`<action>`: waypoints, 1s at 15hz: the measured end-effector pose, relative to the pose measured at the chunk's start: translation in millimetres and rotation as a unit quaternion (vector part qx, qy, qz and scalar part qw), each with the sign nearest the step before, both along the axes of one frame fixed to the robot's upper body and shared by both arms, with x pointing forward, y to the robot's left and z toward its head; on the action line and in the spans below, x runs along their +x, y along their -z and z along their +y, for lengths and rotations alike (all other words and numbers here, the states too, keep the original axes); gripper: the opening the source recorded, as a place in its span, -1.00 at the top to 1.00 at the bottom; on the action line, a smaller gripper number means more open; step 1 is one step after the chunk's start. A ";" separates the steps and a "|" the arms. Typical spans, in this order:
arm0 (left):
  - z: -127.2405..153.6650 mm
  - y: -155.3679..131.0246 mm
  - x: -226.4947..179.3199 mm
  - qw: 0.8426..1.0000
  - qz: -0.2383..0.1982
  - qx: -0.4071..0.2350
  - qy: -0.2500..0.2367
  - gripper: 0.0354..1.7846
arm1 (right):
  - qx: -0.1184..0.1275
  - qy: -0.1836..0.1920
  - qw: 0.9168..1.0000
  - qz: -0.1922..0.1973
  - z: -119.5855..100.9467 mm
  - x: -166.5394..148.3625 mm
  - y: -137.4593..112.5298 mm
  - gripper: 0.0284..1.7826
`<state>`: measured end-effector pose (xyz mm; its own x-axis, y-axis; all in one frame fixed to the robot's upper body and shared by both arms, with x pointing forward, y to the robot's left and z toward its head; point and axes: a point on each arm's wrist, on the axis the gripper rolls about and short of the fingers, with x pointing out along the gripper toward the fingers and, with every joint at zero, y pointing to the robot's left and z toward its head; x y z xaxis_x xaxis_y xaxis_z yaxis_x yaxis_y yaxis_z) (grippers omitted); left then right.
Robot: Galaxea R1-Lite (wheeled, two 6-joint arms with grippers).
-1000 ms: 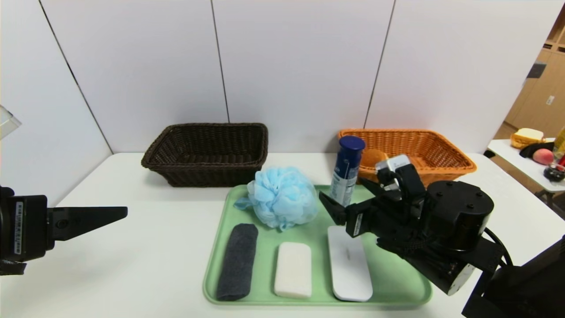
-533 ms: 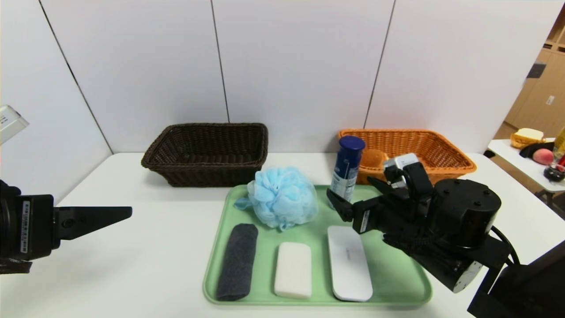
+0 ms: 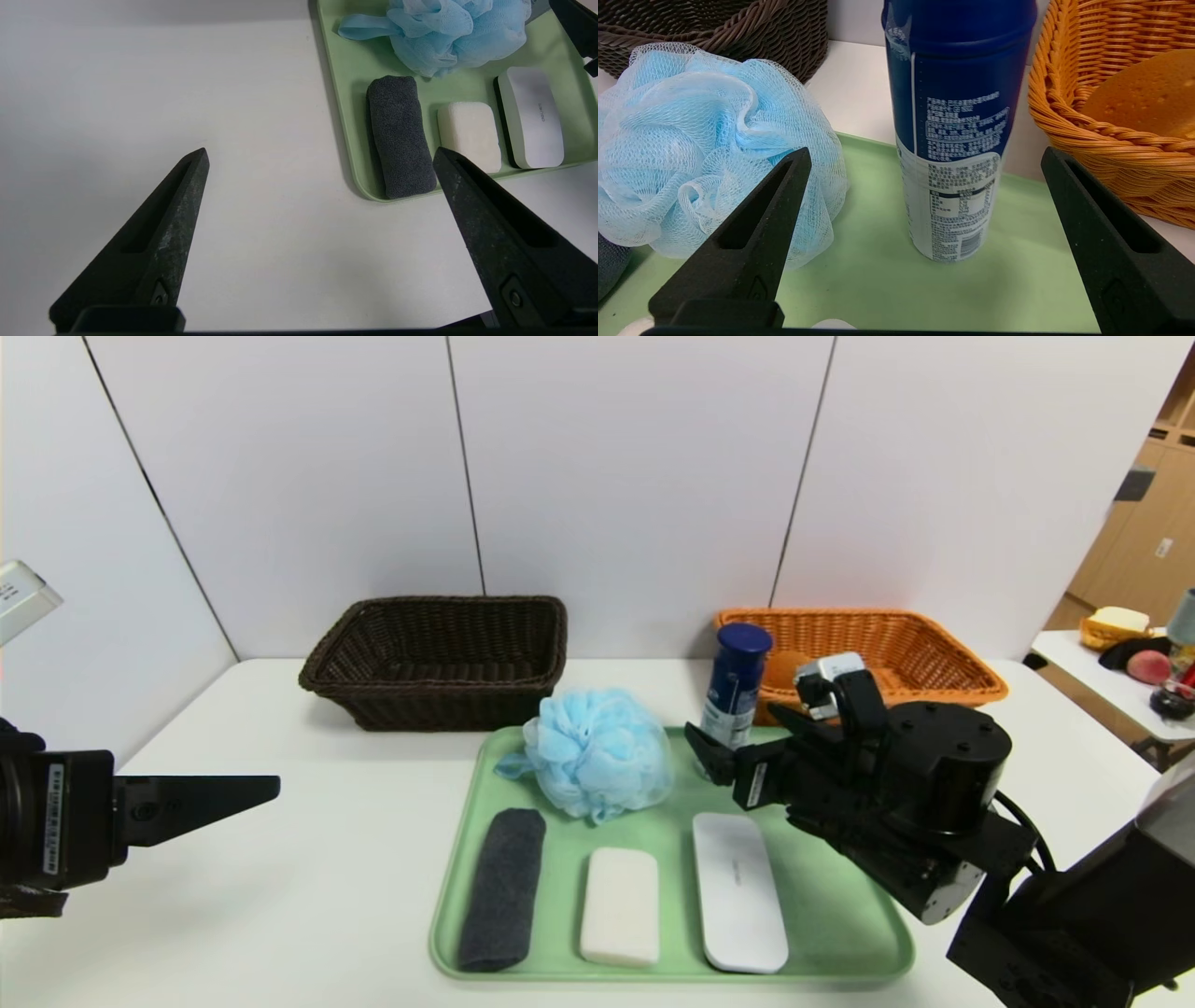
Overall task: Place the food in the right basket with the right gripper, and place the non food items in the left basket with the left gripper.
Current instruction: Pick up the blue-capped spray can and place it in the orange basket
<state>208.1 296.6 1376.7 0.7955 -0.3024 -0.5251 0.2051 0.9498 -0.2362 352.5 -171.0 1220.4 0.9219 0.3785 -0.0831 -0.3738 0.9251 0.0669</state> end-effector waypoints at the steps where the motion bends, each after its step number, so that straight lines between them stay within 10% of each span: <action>1: 0.1 0.1 -0.3 1.000 0.000 0.000 0.000 -0.89 | 0.000 0.000 1.000 0.000 1.4 2.1 1.0 -0.90; 15: 0.2 0.0 -0.8 1.000 0.000 0.000 0.000 -0.89 | 0.014 0.004 1.000 0.015 13.6 21.0 15.9 -0.90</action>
<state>207.3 296.8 1376.7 0.7962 -0.3014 -0.5246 0.2045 0.9501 -0.2355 373.5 -157.4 1204.5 0.9226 0.3727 -0.0998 -0.3629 0.9261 0.1031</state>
